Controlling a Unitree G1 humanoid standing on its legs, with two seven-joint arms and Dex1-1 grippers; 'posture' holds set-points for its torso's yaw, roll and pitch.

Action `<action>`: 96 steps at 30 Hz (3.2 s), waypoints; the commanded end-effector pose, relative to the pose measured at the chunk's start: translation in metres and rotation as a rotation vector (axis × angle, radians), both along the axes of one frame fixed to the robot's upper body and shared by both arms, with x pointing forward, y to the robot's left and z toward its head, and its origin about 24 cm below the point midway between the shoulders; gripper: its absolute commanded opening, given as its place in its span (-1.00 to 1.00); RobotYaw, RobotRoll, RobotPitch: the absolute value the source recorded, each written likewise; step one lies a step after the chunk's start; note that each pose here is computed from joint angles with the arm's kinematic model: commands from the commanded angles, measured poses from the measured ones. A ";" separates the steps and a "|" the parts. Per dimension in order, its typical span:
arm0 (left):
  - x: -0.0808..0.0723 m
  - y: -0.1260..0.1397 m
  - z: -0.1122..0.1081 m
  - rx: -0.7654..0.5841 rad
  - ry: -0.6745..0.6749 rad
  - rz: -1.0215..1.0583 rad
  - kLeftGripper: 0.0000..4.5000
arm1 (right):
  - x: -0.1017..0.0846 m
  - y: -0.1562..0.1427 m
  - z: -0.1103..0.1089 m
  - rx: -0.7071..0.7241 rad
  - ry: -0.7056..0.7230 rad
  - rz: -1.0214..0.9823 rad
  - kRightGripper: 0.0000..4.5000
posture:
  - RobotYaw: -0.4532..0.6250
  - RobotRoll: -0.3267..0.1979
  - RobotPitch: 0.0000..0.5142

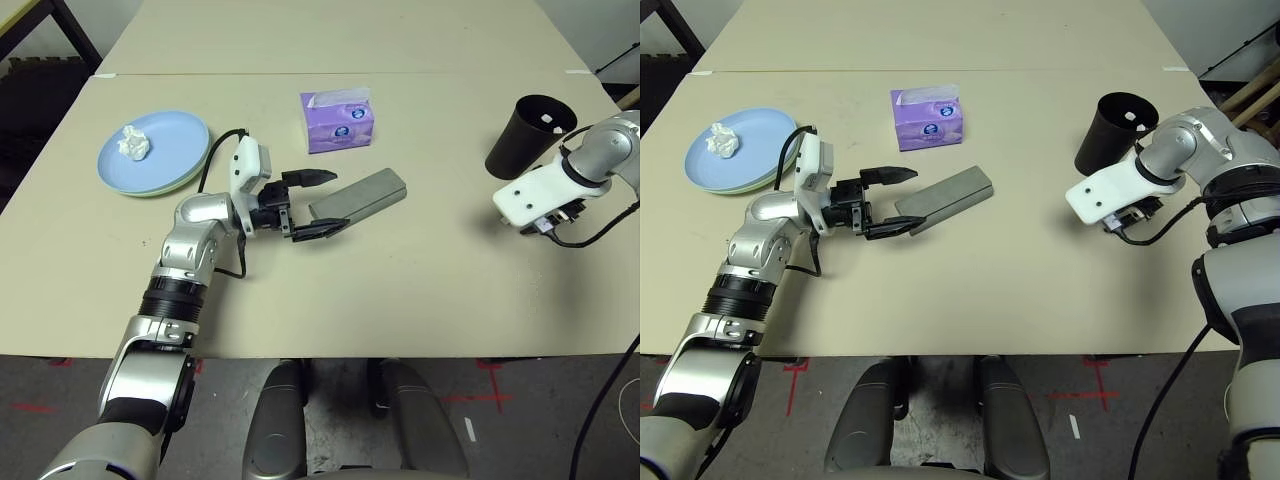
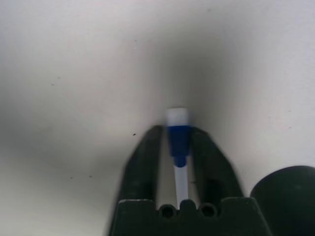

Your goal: Organize and tidy the items on the table.

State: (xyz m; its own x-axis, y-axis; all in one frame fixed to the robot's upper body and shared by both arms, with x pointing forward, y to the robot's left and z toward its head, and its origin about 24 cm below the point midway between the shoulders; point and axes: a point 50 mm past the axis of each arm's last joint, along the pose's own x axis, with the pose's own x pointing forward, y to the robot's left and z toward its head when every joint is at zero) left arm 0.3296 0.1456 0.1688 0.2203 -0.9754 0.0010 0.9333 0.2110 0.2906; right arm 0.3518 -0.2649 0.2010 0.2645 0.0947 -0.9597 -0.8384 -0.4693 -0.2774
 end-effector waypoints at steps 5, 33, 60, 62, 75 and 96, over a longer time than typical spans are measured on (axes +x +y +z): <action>-0.001 -0.001 -0.002 0.007 -0.002 -0.007 1.00 | -0.001 -0.001 0.014 0.157 0.059 -0.099 -0.81 | 0.16 0.25 -0.10; 0.010 -0.006 0.002 0.033 -0.035 -0.019 1.00 | -0.022 0.006 0.092 1.645 -0.078 -0.460 -0.81 | 0.02 0.25 -0.22; 0.008 -0.002 -0.004 0.026 -0.018 0.000 1.00 | -0.030 0.010 0.056 2.089 -0.663 -0.717 -0.81 | 0.01 0.25 -0.18; 0.008 -0.002 -0.004 0.025 -0.018 0.001 1.00 | -0.030 0.010 0.057 2.113 -0.746 -0.732 -0.81 | 0.01 0.25 -0.17; 0.009 -0.002 -0.003 0.023 -0.015 0.003 1.00 | -0.029 0.008 0.048 2.112 -1.076 -0.884 -0.81 | 0.01 0.25 -0.18; 0.010 -0.001 -0.002 0.023 -0.021 0.008 1.00 | -0.022 0.001 0.025 1.976 -0.972 -1.213 0.33 | 0.01 0.25 -0.19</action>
